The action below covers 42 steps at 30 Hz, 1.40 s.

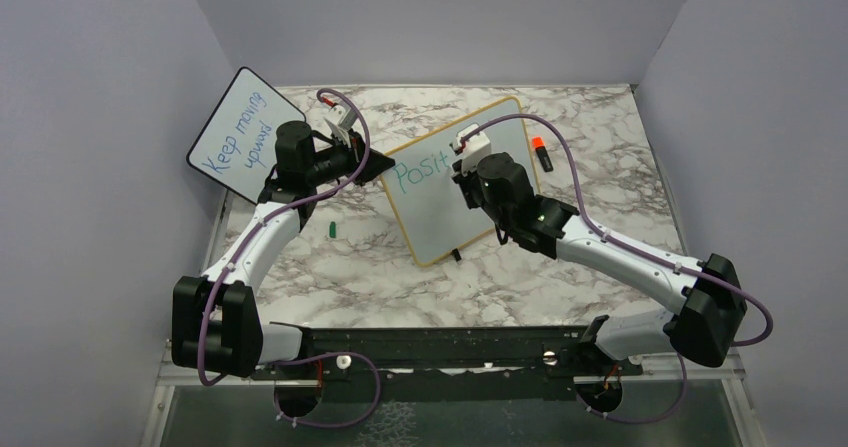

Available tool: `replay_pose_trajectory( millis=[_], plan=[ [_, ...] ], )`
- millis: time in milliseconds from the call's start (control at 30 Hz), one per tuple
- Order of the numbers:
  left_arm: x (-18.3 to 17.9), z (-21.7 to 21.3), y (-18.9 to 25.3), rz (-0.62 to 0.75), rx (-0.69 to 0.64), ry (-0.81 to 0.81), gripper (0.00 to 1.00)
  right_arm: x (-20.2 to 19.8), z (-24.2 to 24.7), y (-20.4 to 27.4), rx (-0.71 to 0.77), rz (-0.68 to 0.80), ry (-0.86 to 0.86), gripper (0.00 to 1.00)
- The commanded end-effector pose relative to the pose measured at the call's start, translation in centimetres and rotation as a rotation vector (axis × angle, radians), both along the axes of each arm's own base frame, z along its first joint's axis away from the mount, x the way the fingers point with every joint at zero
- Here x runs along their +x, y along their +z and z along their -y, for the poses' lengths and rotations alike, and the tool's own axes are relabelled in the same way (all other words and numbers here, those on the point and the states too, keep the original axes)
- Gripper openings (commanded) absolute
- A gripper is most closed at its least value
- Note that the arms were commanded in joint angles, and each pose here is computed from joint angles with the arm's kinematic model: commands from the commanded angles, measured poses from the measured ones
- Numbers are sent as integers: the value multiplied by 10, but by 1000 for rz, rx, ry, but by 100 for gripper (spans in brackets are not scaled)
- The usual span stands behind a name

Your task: Write a sentence on the whiteboard

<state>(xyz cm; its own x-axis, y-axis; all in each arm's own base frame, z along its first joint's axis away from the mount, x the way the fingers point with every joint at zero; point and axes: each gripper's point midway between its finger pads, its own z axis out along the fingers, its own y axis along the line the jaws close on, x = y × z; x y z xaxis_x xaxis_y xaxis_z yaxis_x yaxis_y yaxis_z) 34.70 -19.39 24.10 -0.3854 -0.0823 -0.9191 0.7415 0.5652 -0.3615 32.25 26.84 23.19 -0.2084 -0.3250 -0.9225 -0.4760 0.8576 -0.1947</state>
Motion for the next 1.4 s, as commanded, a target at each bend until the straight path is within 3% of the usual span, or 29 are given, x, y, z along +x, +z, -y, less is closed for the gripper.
replay_pose_trajectory(
  millis=[0,667,1367],
  plan=[
    [-6,0,-39,-88,79,-4,0,5,11,-1,-28,21,-46,0],
    [-6,-1,-39,-88,80,-1,0,12,1,45,85,144,-27,0],
    [-7,0,-37,-82,79,-7,0,26,-1,27,75,111,-35,0]
  ],
)
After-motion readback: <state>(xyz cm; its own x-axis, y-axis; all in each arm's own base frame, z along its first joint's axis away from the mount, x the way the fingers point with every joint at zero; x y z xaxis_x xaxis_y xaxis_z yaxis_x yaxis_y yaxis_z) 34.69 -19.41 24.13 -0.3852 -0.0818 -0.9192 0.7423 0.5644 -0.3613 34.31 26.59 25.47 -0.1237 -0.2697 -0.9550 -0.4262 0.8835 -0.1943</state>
